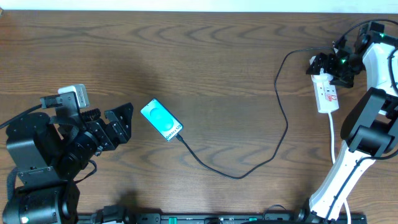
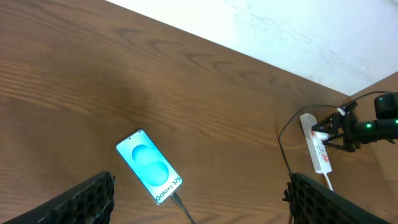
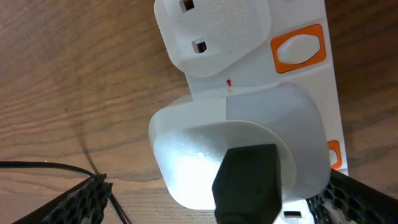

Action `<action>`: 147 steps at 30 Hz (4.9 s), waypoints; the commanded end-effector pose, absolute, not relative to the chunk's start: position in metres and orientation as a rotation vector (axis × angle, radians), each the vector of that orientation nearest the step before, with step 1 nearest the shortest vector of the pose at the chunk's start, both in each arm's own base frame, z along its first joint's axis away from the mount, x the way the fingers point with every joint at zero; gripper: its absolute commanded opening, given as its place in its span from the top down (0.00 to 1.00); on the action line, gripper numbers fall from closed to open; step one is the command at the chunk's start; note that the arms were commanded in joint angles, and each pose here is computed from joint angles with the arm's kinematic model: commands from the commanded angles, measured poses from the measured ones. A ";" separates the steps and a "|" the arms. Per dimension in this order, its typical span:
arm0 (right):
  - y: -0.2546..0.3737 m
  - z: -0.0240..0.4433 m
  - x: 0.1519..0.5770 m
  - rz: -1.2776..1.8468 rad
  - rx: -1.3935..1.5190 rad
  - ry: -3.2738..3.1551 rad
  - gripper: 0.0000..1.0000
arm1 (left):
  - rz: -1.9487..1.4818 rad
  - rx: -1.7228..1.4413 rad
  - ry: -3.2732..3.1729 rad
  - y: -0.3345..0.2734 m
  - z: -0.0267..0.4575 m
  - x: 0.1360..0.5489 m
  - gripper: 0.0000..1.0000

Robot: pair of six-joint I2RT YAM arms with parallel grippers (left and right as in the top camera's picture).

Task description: Plug charger to phone and switch on socket

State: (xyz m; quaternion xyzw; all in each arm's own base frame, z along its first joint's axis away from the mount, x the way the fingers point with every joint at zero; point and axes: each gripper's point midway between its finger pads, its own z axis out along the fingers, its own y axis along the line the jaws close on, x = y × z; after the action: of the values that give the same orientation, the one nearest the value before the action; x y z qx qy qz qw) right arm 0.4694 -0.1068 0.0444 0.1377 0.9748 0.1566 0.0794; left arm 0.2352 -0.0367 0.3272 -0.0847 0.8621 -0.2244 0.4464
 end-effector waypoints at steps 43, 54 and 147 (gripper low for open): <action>-0.131 0.202 0.431 0.255 0.479 2.711 0.01 | -0.531 -0.204 2.119 -0.034 0.334 0.235 0.11; -0.118 0.311 0.346 0.045 0.529 2.573 0.01 | -0.531 -0.204 2.119 -0.034 0.334 0.235 0.11; -0.109 0.340 0.324 0.028 0.508 2.503 0.01 | -0.303 -0.270 1.688 0.005 0.143 0.243 0.11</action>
State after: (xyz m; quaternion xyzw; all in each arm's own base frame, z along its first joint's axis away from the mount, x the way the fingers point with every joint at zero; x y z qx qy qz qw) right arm 0.3242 -0.1082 0.3363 0.1869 0.9398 0.0133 0.2858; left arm 0.2439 0.0039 0.1586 -0.1105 0.7289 -0.1353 0.6619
